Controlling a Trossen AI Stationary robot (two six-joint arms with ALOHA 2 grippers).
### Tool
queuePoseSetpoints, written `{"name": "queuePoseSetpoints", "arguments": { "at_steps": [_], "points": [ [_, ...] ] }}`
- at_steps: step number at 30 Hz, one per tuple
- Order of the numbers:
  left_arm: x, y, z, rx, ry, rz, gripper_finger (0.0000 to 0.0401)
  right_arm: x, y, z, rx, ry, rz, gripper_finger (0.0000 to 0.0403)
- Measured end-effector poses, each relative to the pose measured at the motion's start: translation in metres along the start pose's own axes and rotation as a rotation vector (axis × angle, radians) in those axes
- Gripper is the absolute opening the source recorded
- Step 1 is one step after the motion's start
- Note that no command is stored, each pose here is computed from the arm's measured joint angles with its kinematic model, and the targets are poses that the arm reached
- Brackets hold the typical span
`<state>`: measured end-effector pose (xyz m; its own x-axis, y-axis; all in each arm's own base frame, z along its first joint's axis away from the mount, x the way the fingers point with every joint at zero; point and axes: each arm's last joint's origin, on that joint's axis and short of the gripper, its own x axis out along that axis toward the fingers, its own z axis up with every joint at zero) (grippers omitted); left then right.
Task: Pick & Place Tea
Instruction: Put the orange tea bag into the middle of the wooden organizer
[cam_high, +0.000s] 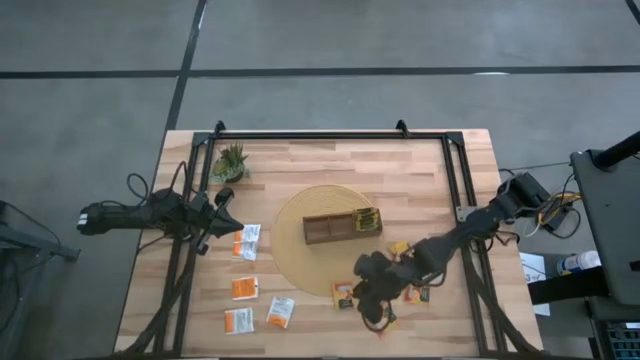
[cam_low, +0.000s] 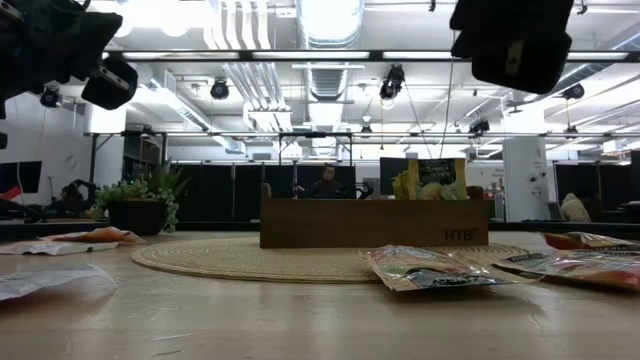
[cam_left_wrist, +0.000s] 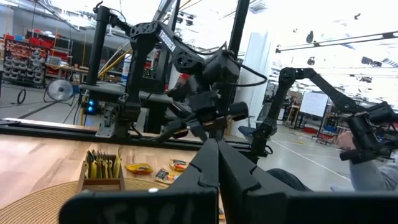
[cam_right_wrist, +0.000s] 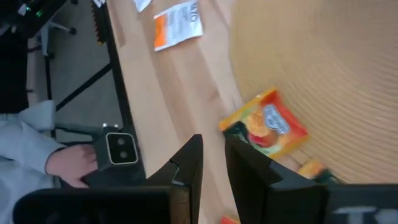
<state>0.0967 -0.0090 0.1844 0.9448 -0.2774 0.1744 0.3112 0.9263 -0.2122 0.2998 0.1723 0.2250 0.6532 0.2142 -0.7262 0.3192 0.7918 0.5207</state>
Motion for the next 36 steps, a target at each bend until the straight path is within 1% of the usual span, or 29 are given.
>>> {"name": "queuePoseSetpoints", "arguments": {
  "at_steps": [3, 9, 13, 17, 21, 26, 36],
  "points": [
    [0.0, 0.0, 0.0, 0.0, 0.0, 0.0, 0.0, 0.008, 0.007, -0.002, -0.058, 0.009, 0.001, 0.0068],
    [0.0, 0.0, 0.0, -0.001, 0.003, 0.0, 0.0, 0.028, 0.02, -0.004, -0.272, 0.025, -0.003, 0.0068],
    [0.0, 0.0, 0.0, -0.001, 0.003, 0.0, 0.0, 0.038, 0.026, -0.003, -0.365, 0.049, 0.008, 0.0068],
    [0.0, 0.0, -0.001, -0.002, 0.007, 0.001, 0.0, 0.045, 0.032, -0.002, -0.373, 0.076, 0.006, 0.0068],
    [0.0, 0.0, -0.001, -0.002, 0.007, 0.002, 0.0, 0.044, 0.032, -0.001, -0.385, 0.119, -0.041, 0.0068],
    [0.0, 0.0, -0.001, -0.002, 0.008, 0.002, 0.0, 0.043, 0.027, -0.004, -0.427, 0.163, -0.088, 0.0068],
    [0.0, 0.0, -0.001, -0.002, 0.008, 0.002, 0.0, 0.043, 0.024, -0.006, -0.428, 0.171, -0.098, 0.0068]
  ]
}}
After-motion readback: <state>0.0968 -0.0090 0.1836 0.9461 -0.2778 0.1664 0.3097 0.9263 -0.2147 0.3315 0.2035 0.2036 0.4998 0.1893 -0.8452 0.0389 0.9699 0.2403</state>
